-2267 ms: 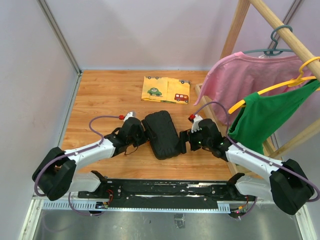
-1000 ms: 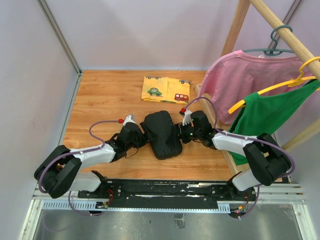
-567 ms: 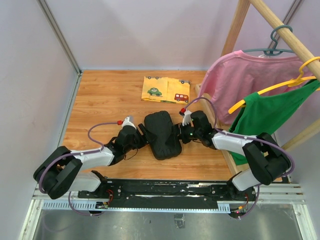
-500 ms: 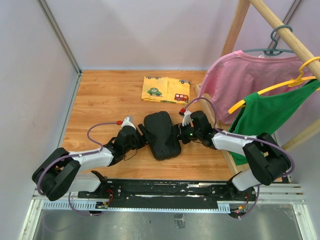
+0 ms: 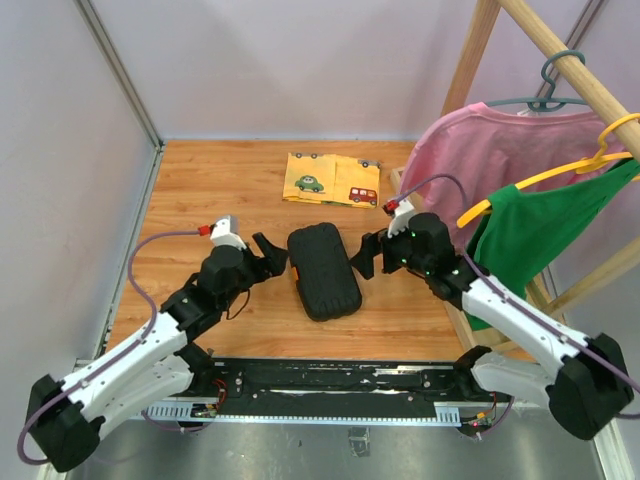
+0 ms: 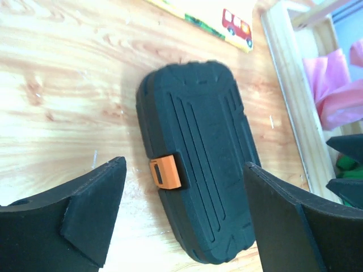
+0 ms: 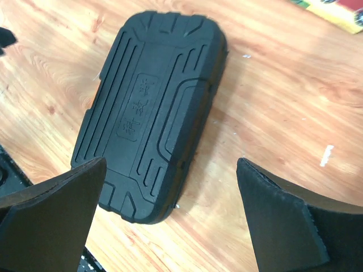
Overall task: Sort the tools into containers
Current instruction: Close the storage box at the center of the board, then reset both arms
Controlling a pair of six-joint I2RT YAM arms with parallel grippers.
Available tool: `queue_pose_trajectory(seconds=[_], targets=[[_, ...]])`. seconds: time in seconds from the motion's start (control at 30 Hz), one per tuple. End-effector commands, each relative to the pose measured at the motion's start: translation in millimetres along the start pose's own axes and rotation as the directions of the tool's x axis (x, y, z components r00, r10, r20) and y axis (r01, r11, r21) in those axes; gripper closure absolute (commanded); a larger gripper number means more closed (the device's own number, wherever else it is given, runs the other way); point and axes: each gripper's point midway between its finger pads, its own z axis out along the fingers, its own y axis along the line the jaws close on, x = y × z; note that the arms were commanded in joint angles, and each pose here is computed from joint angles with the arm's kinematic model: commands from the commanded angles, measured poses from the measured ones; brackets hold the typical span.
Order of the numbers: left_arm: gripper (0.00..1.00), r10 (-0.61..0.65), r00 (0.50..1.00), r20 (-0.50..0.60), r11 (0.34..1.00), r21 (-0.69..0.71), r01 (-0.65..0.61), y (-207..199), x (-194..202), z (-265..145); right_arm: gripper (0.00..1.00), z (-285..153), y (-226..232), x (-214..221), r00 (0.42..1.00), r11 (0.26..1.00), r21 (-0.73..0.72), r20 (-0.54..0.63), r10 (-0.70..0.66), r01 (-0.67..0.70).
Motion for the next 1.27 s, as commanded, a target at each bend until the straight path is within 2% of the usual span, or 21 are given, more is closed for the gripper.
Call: queue_pose_trajectory(seconds=[0.0, 0.17, 0.33, 0.53, 0.63, 0.77, 1.23], targets=[[0.11, 0.122, 0.990, 0.065, 0.988, -0.105, -0.115, 22.1, -25.3, -24.3, 0.01, -32.0, -26.5, 0.6, 0.998, 0.986, 0.161, 0.031, -0.057, 0.052], [0.07, 0.140, 0.983, 0.117, 0.988, -0.088, -0.130, 28.2, -34.8, -43.8, 0.01, -67.2, -33.8, 13.1, 0.992, 0.974, 0.216, 0.094, -0.083, 0.061], [0.03, 0.105, 0.979, 0.176, 0.994, -0.049, -0.098, 33.6, -34.8, -52.5, 0.01, -106.7, -37.6, 18.6, 0.967, 0.966, 0.256, 0.236, -0.095, 0.032], [0.01, 0.103, 0.977, 0.187, 0.991, -0.098, -0.086, 55.0, -22.4, -48.5, 0.01, -134.0, -54.3, 38.7, 0.934, 0.943, 0.318, 0.355, -0.026, -0.095], [0.01, 0.110, 0.978, 0.177, 0.989, -0.120, -0.089, 61.6, -16.2, -44.1, 0.01, -134.6, -52.0, 40.8, 0.912, 0.949, 0.282, 0.410, 0.014, -0.141], [0.01, 0.125, 0.981, 0.150, 0.984, -0.144, -0.104, 68.7, -6.6, -37.9, 0.01, -138.0, -61.3, 45.9, 0.908, 0.928, 0.321, 0.416, 0.041, -0.189], [0.01, 0.126, 0.978, 0.164, 0.981, -0.170, -0.098, 78.3, -2.0, -33.6, 0.01, -129.5, -73.2, 54.4, 0.939, 0.902, 0.394, 0.342, 0.033, -0.175]])
